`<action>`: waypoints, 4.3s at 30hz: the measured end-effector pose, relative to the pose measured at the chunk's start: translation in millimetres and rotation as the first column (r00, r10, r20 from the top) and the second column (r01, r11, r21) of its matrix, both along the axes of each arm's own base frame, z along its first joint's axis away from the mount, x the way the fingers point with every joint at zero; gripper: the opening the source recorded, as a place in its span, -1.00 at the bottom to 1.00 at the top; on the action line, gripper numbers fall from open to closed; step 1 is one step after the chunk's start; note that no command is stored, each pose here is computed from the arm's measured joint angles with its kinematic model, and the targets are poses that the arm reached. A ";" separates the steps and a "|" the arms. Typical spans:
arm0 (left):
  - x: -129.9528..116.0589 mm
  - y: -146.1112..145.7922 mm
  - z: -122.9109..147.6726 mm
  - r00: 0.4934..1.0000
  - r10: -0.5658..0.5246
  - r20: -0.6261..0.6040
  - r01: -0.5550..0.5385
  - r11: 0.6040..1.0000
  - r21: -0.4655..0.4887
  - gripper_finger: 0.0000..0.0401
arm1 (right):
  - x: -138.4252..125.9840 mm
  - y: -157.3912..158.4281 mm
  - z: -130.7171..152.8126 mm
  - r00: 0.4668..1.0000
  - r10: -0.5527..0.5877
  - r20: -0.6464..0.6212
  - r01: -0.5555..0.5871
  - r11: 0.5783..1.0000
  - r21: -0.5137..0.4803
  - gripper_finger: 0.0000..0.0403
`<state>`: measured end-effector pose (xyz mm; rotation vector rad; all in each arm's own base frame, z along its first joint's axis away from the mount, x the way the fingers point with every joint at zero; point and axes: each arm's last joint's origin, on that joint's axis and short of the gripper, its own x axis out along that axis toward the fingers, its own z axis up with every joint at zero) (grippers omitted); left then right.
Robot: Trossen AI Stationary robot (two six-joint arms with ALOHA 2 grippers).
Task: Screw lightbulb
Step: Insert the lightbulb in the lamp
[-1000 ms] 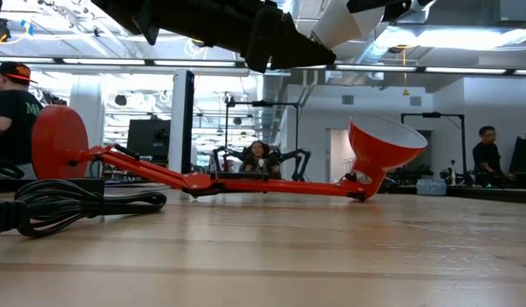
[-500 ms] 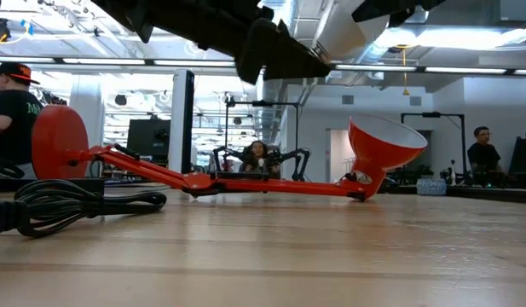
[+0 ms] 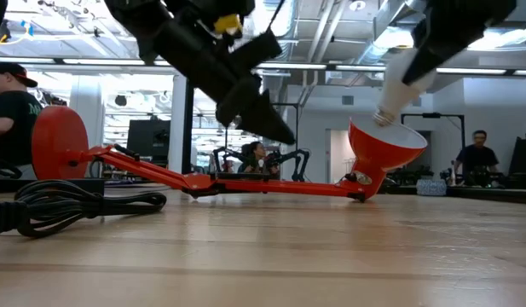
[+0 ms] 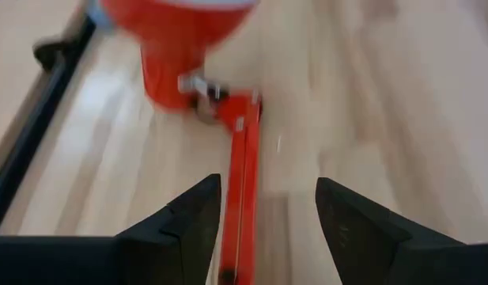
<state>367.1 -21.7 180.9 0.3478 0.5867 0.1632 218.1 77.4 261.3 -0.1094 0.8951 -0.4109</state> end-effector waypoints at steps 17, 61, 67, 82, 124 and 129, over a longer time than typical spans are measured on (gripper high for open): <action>-17.8 8.3 -27.9 0.998 -0.022 -0.056 0.025 0.998 0.061 0.21 | -4.9 -18.1 -20.8 0.989 -0.136 -0.052 0.134 0.990 -0.036 0.45; 5.7 19.4 -62.7 0.988 -0.094 -0.119 0.094 0.996 -0.007 -0.48 | -1.6 -24.8 -37.8 0.985 -0.174 0.017 0.174 0.983 -0.061 0.45; 5.9 19.9 -62.5 0.989 -0.095 -0.116 0.094 0.996 -0.008 -0.59 | 1.1 -32.1 -37.0 0.954 -0.288 0.083 0.289 0.957 -0.005 0.45; 8.2 14.3 -55.6 0.991 -0.115 -0.068 0.116 0.993 0.014 -0.58 | 3.8 -44.5 -47.6 0.907 -0.396 0.146 0.398 0.917 0.018 0.45; 4.4 52.2 -62.1 0.992 0.020 -0.128 -0.014 0.999 0.045 -0.53 | -0.5 -60.8 -66.6 0.884 -0.438 0.164 0.439 0.898 0.033 0.45; 4.4 52.3 -62.1 0.991 0.019 -0.129 -0.013 0.999 0.051 -0.55 | 4.0 -66.4 -64.8 0.876 -0.443 0.192 0.442 0.896 0.048 0.45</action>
